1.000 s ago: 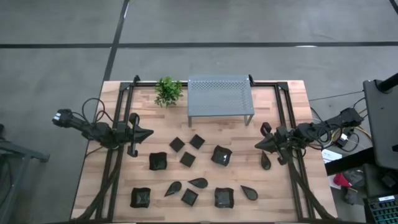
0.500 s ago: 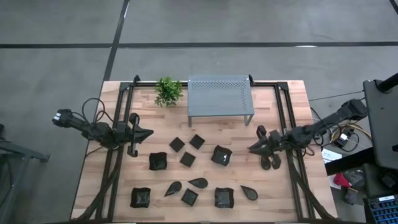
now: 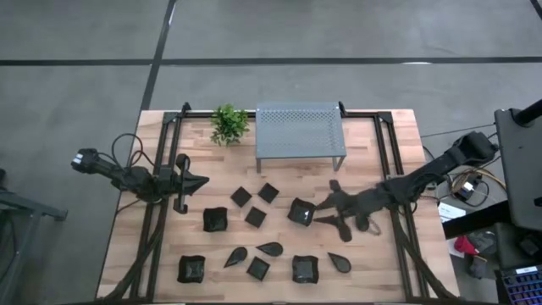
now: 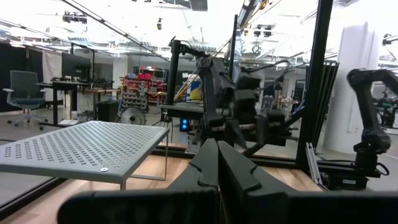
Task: Pick & Place Mini shaped plates
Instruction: Put the distorted square plate on the shelf
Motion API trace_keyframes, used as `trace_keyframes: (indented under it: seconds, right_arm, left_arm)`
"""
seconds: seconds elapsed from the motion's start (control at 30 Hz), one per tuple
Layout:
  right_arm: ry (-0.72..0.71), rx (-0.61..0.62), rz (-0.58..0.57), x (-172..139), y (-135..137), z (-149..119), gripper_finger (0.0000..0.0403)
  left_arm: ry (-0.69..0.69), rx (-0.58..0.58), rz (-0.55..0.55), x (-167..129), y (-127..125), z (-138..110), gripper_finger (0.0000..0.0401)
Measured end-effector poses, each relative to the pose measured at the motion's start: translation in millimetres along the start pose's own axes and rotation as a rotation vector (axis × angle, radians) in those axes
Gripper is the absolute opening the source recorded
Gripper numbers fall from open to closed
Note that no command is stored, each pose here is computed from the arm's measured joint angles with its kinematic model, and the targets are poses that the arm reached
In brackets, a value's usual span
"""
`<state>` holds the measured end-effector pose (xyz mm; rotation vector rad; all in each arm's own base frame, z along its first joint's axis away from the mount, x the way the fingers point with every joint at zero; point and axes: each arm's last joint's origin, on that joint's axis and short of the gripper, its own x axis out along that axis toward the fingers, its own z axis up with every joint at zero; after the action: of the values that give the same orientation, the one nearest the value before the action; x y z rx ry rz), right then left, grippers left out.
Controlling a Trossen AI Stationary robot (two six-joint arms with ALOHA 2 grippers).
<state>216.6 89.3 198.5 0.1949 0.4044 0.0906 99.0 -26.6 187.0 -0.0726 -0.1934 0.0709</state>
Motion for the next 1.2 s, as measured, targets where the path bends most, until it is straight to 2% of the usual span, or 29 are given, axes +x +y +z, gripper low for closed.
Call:
trace_keyframes:
  seconds: [0.13,0.47,0.6,0.77,1.03,1.2]
  right_arm:
    - [0.088,-0.075,-0.032,25,10,8,0.0149]
    - [0.223,-0.109,-0.121,79,27,17,0.0126]
    - [0.368,-0.124,-0.2,96,29,9,0.0121]
    - [0.512,-0.125,-0.342,108,28,3,0.0126]
    - [0.611,-0.134,-0.386,116,30,-3,0.0128]
    - [0.603,-0.121,-0.387,115,29,-2,0.0115]
  left_arm:
    - [0.0,0.0,0.0,0,0,0,0.0]
    - [0.0,0.0,0.0,0,0,0,0.0]
    - [0.001,0.001,0.0,0,0,0,0.0]
    - [0.001,0.001,0.0,0,0,0,0.0]
    - [0.003,0.002,0.0,0,0,0,0.0]
    - [0.003,0.002,0.0,0,0,0,0.0]
